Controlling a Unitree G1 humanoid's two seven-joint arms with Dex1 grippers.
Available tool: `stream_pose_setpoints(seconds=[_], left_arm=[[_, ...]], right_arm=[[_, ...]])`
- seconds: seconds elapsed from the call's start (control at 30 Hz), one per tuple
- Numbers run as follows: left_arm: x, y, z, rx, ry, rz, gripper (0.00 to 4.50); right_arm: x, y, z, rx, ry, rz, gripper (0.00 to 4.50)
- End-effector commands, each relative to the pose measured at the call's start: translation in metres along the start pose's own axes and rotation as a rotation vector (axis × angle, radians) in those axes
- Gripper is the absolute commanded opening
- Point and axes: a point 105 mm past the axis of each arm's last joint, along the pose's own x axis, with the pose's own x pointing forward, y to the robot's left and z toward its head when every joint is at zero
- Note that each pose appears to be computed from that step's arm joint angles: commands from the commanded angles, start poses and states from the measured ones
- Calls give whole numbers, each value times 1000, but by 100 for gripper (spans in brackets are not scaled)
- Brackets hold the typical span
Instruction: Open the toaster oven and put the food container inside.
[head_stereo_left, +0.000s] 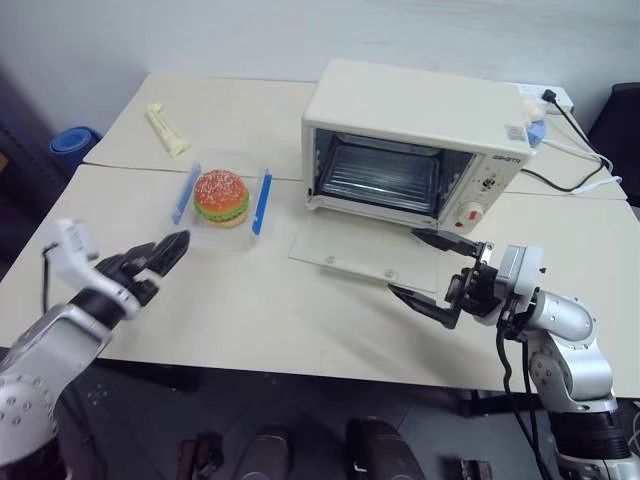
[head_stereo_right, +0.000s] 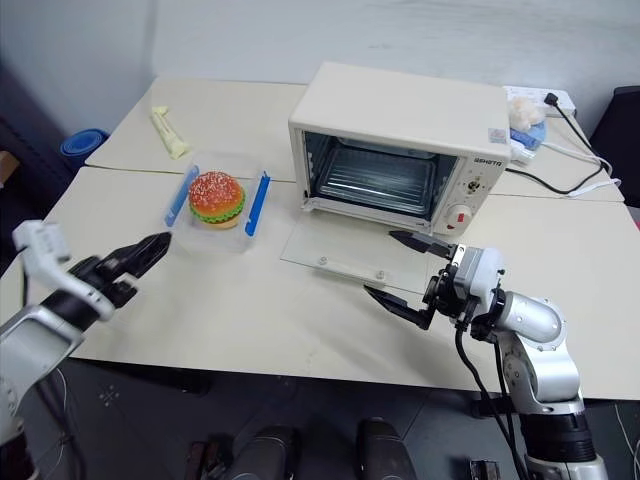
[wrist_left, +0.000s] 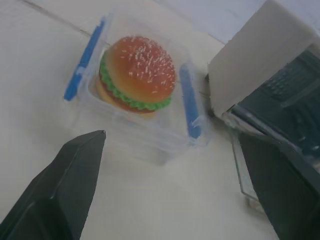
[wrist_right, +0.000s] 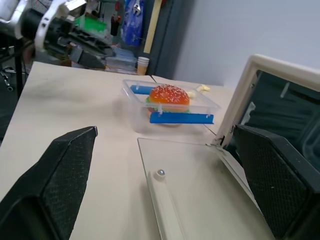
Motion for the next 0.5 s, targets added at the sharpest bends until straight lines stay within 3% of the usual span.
stream_pose_setpoints(seconds=[0.03,0.2,0.3,0.5], left_arm=[[15,-6,3,-115,26,95,449],[48,-12,-7,-249,122,215,449],[58,-7,-16,-235,203,275,449],[74,-6,-12,-189,196,302,449]], right_arm=[[-1,1,10,-31,-15,-4,450],[-2,6,9,-20,-3,-14,450],[-3,7,10,-20,0,-32,450],[-6,7,10,-28,7,-83,450]])
